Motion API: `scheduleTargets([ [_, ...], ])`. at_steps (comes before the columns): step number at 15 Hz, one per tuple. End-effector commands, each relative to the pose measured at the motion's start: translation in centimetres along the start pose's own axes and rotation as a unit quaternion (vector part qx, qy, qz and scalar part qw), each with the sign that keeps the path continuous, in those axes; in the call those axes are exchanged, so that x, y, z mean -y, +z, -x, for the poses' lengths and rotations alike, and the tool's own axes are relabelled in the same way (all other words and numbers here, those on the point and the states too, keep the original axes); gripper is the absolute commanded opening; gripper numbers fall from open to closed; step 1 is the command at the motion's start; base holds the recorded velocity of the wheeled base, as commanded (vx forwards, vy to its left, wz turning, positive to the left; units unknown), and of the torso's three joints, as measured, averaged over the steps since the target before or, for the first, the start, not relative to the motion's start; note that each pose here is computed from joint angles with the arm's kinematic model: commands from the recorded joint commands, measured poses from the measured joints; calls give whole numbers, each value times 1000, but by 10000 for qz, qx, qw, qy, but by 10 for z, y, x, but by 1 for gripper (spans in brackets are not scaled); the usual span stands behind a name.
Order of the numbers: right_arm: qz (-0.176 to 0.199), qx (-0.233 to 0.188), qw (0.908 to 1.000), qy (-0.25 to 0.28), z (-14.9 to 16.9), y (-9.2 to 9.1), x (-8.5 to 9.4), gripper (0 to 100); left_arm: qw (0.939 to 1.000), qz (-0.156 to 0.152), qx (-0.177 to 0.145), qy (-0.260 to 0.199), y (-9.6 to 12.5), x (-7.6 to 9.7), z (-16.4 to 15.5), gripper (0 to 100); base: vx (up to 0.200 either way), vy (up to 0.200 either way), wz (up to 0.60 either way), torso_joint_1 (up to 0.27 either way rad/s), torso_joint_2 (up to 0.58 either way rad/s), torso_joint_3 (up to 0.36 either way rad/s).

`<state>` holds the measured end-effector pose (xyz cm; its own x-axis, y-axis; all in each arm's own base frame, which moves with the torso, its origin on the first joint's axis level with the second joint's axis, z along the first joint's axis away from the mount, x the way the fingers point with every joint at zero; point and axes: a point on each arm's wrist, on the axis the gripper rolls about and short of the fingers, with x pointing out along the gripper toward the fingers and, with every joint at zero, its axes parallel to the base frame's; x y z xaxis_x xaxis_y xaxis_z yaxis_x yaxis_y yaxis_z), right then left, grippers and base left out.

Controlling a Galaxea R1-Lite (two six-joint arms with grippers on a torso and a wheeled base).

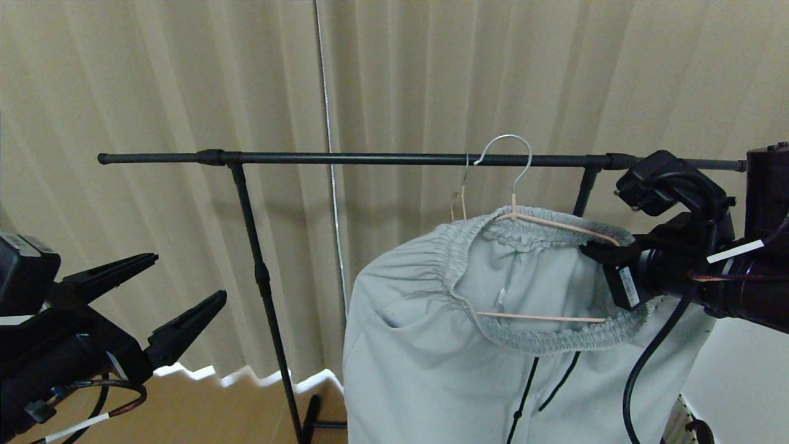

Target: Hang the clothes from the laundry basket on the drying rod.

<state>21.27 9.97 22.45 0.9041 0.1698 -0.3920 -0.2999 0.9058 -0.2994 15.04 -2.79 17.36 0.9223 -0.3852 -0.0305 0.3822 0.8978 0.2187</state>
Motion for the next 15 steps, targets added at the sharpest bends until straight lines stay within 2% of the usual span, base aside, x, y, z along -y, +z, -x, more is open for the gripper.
scheduleTargets([
  [1, 1, 5, 10000, -8, 0, 0, 0, 0, 10000, -4, -16, -13, -1, 0, 0, 100, 200, 0, 0, 2, -2, 2],
  [2, 1, 5, 10000, -8, 0, 0, 0, 0, 10000, -4, -16, -13, -1, 0, 0, 100, 200, 0, 0, 7, 2, 2],
  [8, -2, 23, 10000, 4, 2, 0, 0, 0, 9999, -5, -34, -135, -2, 4, -1, 100, 0, 0, 0, 0, 0, 0],
  [15, 0, 16, 10000, 6, 2, 0, 0, 0, 9999, -7, -27, -133, -2, 4, -1, 100, 0, 200, 0, 2, 1, 0],
])
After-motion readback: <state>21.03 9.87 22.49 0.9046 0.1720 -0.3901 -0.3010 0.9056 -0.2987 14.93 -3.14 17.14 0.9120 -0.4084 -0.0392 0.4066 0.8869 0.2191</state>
